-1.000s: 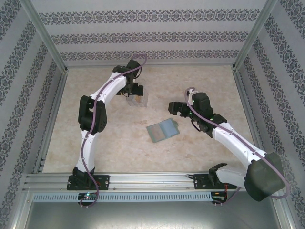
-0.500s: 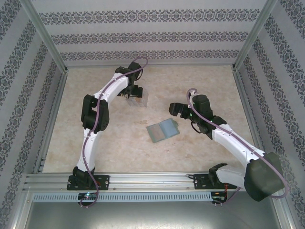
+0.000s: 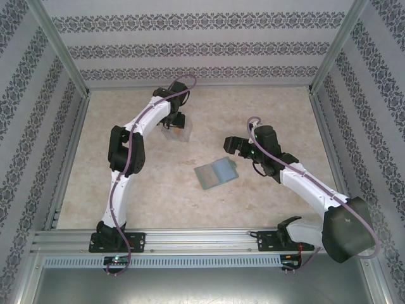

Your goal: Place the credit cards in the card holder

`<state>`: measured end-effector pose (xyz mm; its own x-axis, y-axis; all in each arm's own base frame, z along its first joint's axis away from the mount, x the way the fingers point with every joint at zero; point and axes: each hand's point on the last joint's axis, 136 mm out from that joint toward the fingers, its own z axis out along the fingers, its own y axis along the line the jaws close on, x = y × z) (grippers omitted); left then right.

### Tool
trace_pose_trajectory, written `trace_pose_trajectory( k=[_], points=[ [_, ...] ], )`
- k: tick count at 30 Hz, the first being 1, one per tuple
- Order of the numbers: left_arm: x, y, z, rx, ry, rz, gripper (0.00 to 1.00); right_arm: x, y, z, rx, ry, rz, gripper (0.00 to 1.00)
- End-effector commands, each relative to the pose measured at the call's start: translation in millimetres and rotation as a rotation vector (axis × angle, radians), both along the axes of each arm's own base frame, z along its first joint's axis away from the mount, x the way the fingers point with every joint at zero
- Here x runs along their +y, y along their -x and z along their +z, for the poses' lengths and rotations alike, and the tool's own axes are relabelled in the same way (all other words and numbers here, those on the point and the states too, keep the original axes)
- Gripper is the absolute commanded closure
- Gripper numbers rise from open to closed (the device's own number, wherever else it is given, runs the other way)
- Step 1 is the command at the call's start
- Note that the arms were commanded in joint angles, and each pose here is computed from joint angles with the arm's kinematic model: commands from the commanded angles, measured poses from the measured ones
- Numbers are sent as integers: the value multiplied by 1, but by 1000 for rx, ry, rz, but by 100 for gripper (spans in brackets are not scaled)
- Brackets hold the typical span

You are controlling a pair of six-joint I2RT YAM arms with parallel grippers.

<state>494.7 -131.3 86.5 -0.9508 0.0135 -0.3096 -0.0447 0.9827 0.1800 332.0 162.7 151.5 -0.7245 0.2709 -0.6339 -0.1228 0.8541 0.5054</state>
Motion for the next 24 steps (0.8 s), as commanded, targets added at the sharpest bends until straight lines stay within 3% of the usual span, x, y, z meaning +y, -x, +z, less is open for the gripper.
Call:
trace_pose_trajectory(
  k=[1, 11, 17, 24],
  points=[
    [11, 1, 16, -17, -53, 10, 18, 5, -7, 12, -26, -55, 6, 2],
    [10, -4, 32, -83, -62, 8, 27, 12, -7, 17, -36, -102, 25, 2],
    [0, -4, 38, -101, -22, -5, 42, 11, -8, 19, -42, -99, 21, 2],
    [-3, -3, 41, -110, -20, -15, 50, 17, -12, 26, -32, -125, 33, 2]
  ],
)
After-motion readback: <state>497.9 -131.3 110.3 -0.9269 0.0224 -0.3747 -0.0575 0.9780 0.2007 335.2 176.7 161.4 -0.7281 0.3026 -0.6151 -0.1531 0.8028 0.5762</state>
